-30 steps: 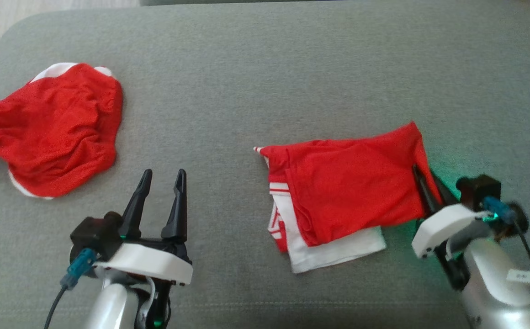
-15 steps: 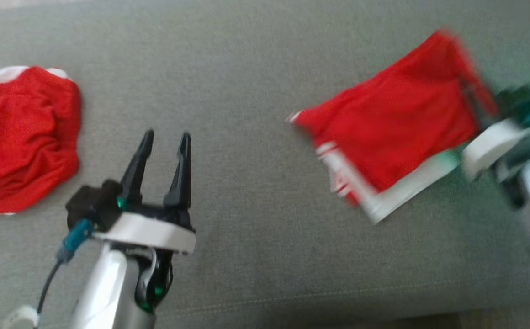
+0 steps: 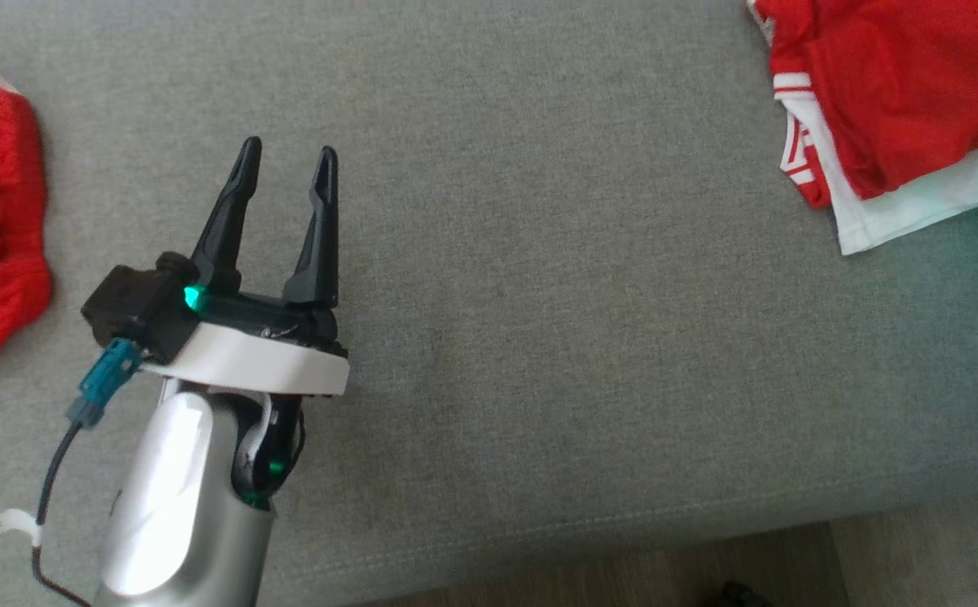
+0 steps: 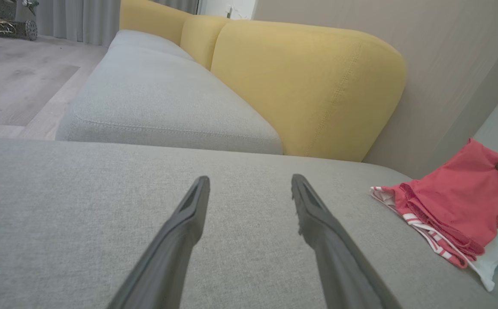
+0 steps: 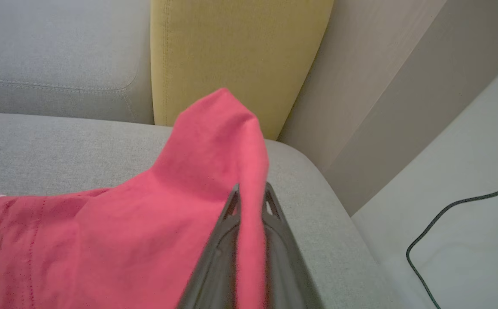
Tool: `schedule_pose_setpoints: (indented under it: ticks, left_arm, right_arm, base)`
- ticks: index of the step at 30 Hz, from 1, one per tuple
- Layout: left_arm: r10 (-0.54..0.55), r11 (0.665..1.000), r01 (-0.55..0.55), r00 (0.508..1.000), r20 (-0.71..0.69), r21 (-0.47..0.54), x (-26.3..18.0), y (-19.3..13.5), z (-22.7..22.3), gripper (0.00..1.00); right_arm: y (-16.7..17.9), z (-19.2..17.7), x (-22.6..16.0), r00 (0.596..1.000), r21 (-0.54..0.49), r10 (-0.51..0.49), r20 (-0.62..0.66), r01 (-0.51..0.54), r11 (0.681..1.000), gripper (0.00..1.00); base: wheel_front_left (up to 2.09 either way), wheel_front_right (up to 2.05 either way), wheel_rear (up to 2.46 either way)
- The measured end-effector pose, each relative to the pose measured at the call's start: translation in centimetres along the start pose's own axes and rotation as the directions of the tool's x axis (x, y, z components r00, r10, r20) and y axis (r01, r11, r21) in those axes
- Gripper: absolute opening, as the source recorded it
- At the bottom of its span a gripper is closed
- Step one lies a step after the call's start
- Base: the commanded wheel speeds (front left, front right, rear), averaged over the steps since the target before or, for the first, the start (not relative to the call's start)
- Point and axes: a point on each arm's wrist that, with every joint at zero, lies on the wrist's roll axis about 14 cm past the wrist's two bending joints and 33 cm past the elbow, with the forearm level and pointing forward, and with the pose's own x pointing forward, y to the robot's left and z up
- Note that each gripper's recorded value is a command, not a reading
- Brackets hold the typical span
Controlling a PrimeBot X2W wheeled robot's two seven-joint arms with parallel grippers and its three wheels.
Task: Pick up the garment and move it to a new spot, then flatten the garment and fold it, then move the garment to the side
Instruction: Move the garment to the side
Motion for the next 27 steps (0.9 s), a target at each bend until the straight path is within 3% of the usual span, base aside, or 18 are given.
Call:
schedule_pose_setpoints:
  ticks: [7, 8, 9, 18, 27]
  left_arm:
    - [0.013, 1.0, -0.013, 1.0, -0.019, -0.002, 0.2, 0.9, -1.0, 1.0]
    - [0.01, 1.0, -0.01, 1.0, -0.019, -0.002, 0.2, 0.8, -1.0, 1.0]
    - [0.01, 1.0, -0.01, 1.0, -0.018, -0.001, 0.2, 0.8, -0.9, 1.0]
    - [0.014, 1.0, -0.014, 1.0, 0.023, 0.004, -0.5, 0.4, 1.3, 1.0]
    - [0.077, 0.997, -0.078, 0.995, 0.068, 0.005, -3.6, 0.8, 4.2, 1.0]
  right_arm:
    - [1.0, -0.5, 0.3, 1.0, 0.029, 0.0, -0.006, 0.0, 1.0, 0.03]
    - [1.2, -0.4, 0.3, 1.0, 0.035, 0.003, -0.002, -0.003, 0.999, 0.42]
    - [1.3, -0.2, 0.2, 1.0, 0.054, 0.004, 0.0, -0.004, 0.999, 1.0]
    - [2.0, 4.3, -1.3, 0.992, 0.041, 0.027, 0.125, -0.032, 0.999, 1.0]
    - [8.2, 8.6, -5.4, 0.933, 0.054, 0.178, 0.314, -0.204, 0.977, 1.0]
  base:
    - [0.0, 0.0, 0.0]
    - [0.0, 0.0, 0.0]
    - [0.0, 0.0, 0.0]
    - [0.0, 0.0, 0.0]
    - [0.0, 0.0, 0.0]
